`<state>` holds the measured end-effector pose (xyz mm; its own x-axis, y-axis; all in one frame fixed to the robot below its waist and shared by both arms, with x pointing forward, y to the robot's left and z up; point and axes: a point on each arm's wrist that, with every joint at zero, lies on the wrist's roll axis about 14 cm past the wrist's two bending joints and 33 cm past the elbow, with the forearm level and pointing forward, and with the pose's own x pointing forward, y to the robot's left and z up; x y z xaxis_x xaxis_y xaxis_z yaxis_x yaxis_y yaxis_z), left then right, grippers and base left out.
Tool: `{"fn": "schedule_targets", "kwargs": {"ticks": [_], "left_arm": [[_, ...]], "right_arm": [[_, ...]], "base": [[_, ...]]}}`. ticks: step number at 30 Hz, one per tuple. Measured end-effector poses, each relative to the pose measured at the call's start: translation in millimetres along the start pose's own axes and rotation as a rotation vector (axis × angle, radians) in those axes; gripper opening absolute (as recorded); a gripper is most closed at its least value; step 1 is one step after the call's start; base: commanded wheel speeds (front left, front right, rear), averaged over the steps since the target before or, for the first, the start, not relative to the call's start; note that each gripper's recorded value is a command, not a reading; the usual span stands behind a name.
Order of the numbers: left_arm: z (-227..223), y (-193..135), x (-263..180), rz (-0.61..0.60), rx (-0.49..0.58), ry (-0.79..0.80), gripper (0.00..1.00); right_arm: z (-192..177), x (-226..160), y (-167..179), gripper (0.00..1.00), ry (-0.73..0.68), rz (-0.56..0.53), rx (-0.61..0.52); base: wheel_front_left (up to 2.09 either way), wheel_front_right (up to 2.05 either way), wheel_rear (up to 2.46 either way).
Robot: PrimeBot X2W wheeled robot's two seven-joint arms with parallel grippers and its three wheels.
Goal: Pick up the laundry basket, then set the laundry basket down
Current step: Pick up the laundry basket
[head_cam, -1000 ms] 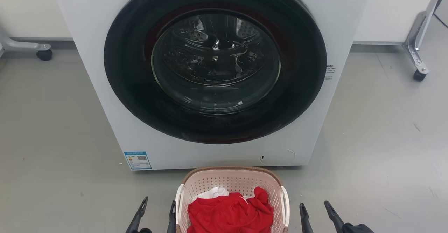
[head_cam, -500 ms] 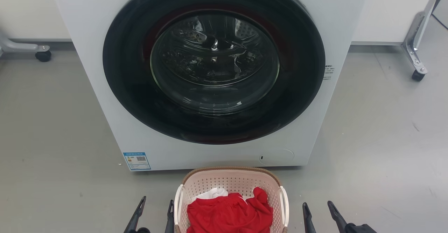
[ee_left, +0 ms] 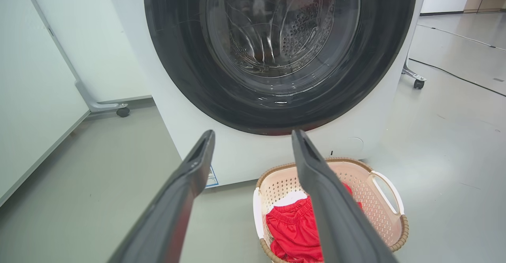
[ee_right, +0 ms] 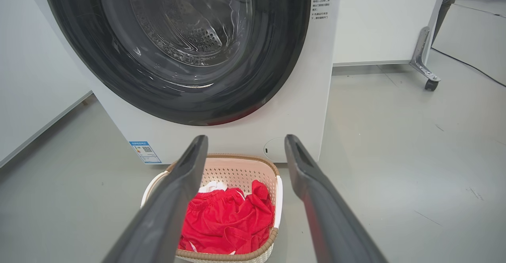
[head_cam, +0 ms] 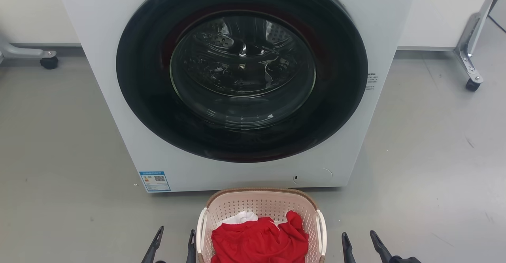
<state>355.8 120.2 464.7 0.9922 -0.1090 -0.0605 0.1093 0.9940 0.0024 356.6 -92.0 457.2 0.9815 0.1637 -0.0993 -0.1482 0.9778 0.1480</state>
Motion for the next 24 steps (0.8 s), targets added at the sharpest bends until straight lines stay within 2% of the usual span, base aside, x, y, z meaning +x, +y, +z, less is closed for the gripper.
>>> {"fn": "schedule_targets", "kwargs": {"ticks": [13,24], "left_arm": [[-17,2,7,0.006,-0.011,0.052,1.00],[-27,6,53,-0.004,-0.008,0.076,1.00]], "right_arm": [[-9,12,-2,1.00,0.029,-0.003,0.019],[-11,63,-14,1.00,0.040,-0.010,0.010]], "base": [[0.00,0.00,0.00],[0.00,0.00,0.00]]}}
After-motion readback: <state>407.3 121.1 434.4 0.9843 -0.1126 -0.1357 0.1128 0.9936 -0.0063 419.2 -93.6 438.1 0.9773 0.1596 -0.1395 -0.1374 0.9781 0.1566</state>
